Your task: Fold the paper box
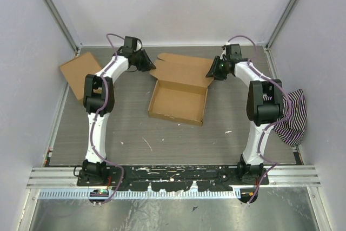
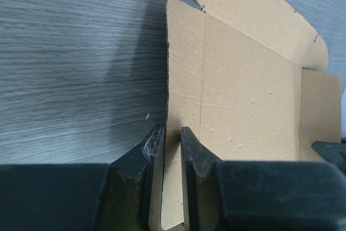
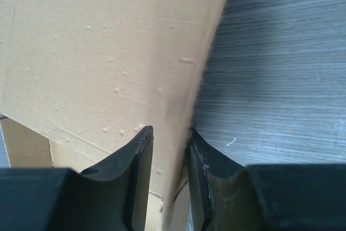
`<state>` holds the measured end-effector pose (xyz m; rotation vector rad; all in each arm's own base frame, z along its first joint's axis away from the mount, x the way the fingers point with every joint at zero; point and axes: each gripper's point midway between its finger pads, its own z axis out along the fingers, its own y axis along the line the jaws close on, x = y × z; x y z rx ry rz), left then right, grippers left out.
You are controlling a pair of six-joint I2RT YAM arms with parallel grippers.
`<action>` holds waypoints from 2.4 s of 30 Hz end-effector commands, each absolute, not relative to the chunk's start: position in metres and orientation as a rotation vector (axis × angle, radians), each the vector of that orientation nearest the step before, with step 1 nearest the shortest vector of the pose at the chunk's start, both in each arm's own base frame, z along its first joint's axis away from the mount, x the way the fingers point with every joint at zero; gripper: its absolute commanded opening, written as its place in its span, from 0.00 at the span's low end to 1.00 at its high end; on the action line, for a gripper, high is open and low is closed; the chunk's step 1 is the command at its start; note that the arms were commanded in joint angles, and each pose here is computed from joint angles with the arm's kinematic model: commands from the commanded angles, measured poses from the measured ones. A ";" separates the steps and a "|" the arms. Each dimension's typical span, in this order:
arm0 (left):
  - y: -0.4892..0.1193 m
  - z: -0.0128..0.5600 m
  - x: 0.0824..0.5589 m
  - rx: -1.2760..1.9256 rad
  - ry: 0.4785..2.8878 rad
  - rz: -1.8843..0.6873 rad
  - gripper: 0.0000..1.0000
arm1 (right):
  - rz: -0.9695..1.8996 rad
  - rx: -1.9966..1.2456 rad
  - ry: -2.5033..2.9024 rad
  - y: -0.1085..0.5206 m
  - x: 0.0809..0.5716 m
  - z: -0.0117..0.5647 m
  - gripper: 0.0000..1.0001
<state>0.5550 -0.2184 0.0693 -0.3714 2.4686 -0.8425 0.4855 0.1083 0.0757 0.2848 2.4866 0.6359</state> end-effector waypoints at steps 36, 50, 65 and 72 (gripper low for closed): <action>-0.215 0.145 0.517 -0.073 2.109 -0.362 0.00 | 0.304 0.027 2.475 0.125 0.491 0.131 0.65; -0.204 0.222 0.472 0.025 1.567 -0.496 0.00 | 0.605 -0.179 2.308 0.146 0.481 0.204 0.64; -0.202 0.245 0.424 0.145 1.213 -0.448 0.00 | 0.495 -0.192 2.310 0.134 0.494 0.218 0.54; -0.209 0.244 0.422 0.171 1.218 -0.423 0.00 | 0.464 -0.174 2.308 0.129 0.496 0.221 0.23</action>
